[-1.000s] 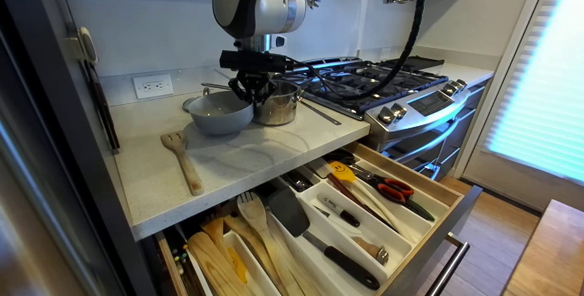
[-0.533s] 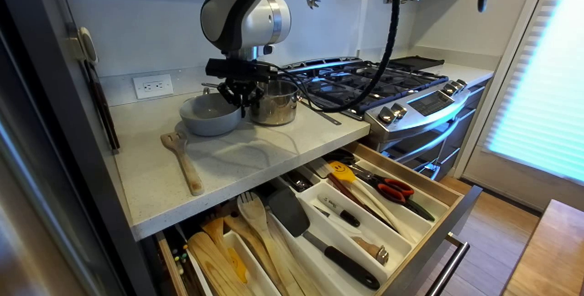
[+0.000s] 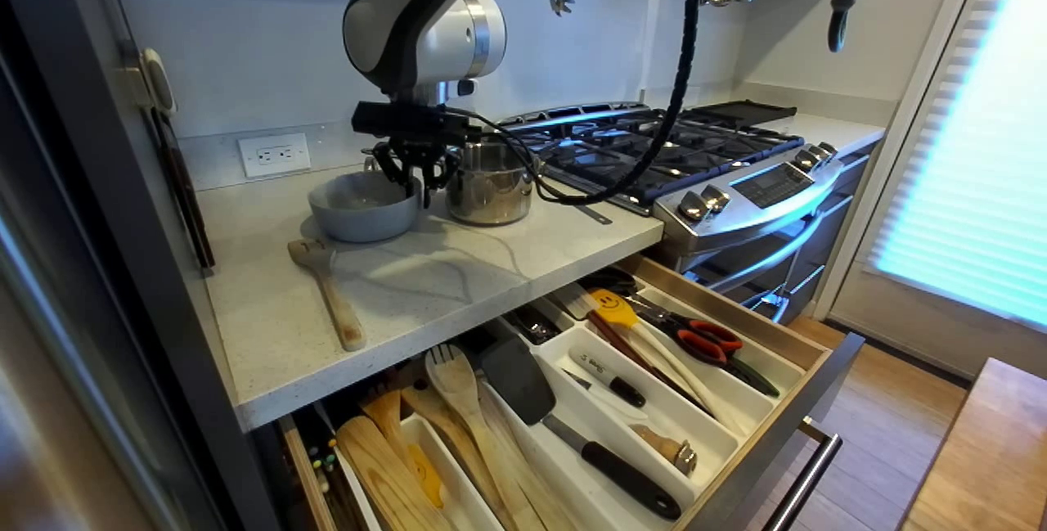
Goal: Move the grey bowl to the left
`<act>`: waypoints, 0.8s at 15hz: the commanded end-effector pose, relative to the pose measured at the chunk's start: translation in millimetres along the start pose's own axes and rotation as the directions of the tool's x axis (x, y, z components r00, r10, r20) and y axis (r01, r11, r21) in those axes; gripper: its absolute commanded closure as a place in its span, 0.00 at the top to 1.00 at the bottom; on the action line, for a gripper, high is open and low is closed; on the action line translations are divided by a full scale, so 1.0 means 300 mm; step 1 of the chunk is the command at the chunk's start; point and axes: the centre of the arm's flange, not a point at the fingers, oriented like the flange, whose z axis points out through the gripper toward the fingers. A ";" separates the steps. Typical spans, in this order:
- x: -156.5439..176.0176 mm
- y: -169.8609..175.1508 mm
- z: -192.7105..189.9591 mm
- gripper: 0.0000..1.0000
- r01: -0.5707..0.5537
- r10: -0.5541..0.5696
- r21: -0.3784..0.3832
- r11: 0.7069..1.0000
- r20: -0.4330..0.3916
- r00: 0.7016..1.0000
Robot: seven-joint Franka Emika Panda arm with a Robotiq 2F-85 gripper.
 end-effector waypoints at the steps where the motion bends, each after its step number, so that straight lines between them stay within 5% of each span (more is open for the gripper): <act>1: -0.005 -0.034 -0.064 0.60 0.007 -0.006 -0.011 1.000 0.026 1.000; 6: -0.104 0.036 -0.321 0.98 0.187 -0.187 0.014 0.982 0.079 0.979; 12: -0.252 0.170 -0.539 1.00 0.490 -0.501 0.111 0.865 0.124 0.857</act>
